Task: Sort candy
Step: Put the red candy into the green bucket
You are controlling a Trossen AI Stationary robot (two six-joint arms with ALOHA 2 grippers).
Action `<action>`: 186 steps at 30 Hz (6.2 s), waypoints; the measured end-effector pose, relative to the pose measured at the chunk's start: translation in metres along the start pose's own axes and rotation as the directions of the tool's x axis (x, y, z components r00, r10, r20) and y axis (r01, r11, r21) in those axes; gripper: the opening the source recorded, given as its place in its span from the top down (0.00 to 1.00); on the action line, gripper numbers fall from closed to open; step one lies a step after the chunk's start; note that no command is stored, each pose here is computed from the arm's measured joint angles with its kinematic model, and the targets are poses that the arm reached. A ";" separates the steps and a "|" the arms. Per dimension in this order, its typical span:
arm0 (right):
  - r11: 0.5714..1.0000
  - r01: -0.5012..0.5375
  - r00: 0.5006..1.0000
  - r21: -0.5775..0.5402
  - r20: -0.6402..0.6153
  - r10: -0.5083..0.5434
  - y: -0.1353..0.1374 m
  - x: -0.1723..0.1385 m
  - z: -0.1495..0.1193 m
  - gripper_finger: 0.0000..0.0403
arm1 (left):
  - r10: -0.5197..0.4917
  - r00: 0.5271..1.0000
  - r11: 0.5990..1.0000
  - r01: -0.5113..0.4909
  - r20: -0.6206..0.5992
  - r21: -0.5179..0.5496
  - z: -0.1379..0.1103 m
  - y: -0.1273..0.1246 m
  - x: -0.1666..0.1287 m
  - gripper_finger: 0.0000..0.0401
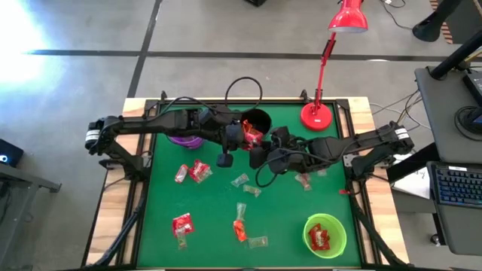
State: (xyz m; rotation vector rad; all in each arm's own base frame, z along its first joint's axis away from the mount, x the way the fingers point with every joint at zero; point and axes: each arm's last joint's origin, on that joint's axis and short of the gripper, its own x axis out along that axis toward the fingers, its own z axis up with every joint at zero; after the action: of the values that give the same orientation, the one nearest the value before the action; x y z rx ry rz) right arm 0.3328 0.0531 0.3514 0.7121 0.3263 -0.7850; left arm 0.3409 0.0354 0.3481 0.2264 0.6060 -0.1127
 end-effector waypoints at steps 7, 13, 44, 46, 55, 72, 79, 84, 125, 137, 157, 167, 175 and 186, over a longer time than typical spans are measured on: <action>0.999 -0.001 1.000 -0.041 -0.013 0.001 0.000 0.002 -0.002 0.97 | 0.032 0.999 0.999 -0.032 0.011 0.003 0.002 0.001 0.000 1.00; 0.998 -0.004 1.000 -0.069 -0.016 0.003 0.001 0.002 -0.002 0.98 | 0.039 0.999 0.999 -0.039 0.009 0.003 0.002 0.001 0.000 1.00; 0.993 -0.081 0.996 -0.088 -0.049 0.077 0.005 -0.002 0.002 0.97 | 0.051 0.998 0.998 -0.050 -0.026 0.022 -0.001 0.001 0.000 0.99; 0.992 -0.091 0.994 -0.088 -0.064 0.086 0.005 -0.003 0.002 0.96 | 0.051 0.998 0.998 -0.050 -0.026 0.023 -0.001 0.001 0.000 0.99; 0.993 -0.089 0.994 -0.082 -0.063 0.084 0.004 -0.001 0.004 0.81 | 0.052 0.998 0.998 -0.051 -0.025 0.023 -0.001 0.001 0.000 1.00; 0.999 -0.046 0.997 0.017 -0.063 0.047 0.000 0.001 0.012 0.67 | 0.101 0.993 0.994 -0.099 -0.062 0.038 -0.004 0.004 0.000 1.00; 0.999 -0.047 0.994 0.008 -0.096 0.048 0.001 -0.004 0.014 0.65 | 0.101 0.993 0.994 -0.099 -0.067 0.040 -0.004 0.004 0.000 1.00; 1.000 -0.003 0.993 0.021 -0.119 0.005 -0.004 -0.005 0.011 0.64 | 0.113 0.991 0.993 -0.111 -0.069 0.040 -0.004 0.004 -0.001 1.00; 0.999 0.027 0.998 -0.037 -0.064 -0.029 -0.013 0.012 0.026 0.87 | 0.085 0.996 0.996 -0.086 0.040 0.022 0.005 0.005 0.000 1.00; 0.998 -0.007 0.998 -0.069 -0.064 0.002 -0.009 0.010 0.025 0.98 | 0.125 0.992 0.992 -0.125 0.009 -0.006 0.006 0.006 -0.004 0.99; 0.987 -0.115 0.960 -0.112 -0.268 0.081 -0.007 -0.023 0.006 0.98 | 0.081 0.987 0.997 -0.082 -0.136 -0.002 0.010 0.003 -0.024 0.71; 0.997 -0.006 0.890 -0.078 -0.456 -0.030 -0.014 -0.079 -0.046 0.98 | 0.051 0.971 0.998 -0.054 -0.234 -0.008 0.000 0.000 -0.026 0.72; 0.997 0.050 0.839 0.059 -0.545 -0.010 -0.017 -0.132 -0.086 0.98 | 0.039 0.961 0.999 -0.039 -0.272 0.006 -0.003 -0.001 -0.030 0.73; 0.972 0.189 0.743 0.136 -0.667 -0.051 -0.029 -0.188 -0.151 0.98 | 0.041 0.963 0.999 -0.042 -0.268 0.002 -0.003 -0.002 -0.036 0.73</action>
State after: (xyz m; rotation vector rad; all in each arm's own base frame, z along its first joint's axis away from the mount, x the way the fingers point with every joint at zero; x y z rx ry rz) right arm 0.1831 0.2425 0.3260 1.1648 0.9634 -0.6680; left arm 0.3094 0.0354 0.3663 0.2528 0.8705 -0.0404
